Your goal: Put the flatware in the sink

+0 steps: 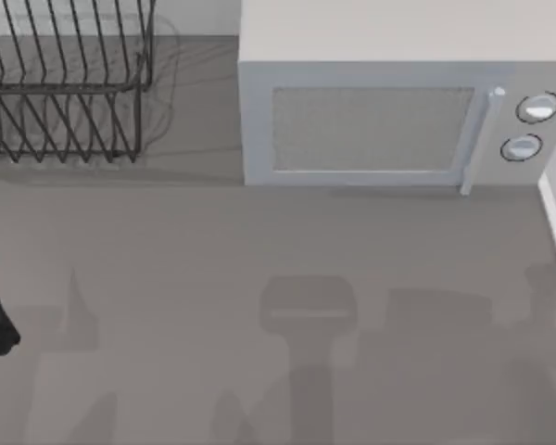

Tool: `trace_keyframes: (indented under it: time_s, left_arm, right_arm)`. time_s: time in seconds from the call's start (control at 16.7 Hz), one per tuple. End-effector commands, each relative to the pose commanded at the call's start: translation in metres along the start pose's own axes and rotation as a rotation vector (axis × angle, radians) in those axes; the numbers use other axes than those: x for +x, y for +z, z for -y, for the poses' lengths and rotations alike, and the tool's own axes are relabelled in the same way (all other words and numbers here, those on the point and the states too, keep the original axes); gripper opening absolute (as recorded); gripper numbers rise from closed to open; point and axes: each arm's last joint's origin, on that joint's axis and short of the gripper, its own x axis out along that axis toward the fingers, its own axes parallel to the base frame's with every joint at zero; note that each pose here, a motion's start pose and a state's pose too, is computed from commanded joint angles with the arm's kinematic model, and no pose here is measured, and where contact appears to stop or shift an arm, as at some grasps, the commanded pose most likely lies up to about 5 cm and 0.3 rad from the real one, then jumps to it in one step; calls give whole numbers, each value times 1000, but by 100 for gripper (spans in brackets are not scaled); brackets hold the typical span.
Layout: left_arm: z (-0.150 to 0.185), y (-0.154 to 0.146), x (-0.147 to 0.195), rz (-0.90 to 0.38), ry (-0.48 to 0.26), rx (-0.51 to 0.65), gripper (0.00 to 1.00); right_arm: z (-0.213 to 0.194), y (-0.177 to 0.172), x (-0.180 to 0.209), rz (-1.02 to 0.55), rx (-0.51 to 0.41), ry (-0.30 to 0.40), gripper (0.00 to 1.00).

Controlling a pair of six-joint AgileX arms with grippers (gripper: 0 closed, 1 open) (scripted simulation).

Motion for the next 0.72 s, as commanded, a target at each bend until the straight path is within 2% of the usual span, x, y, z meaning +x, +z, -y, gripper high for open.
trace_keyframes:
  time_s: [0.3, 0.54, 0.72]
  left_arm:
    - [0, 0, 0, 0, 0, 0, 100]
    - [0, 0, 0, 0, 0, 0, 100]
    - [0, 0, 0, 0, 0, 0, 100]
  right_arm:
    - [84, 16, -21, -5, -20, 29, 0]
    - [152, 32, -27, -1, -22, 9, 0]
    - [188, 42, -21, 5, -14, -18, 0]
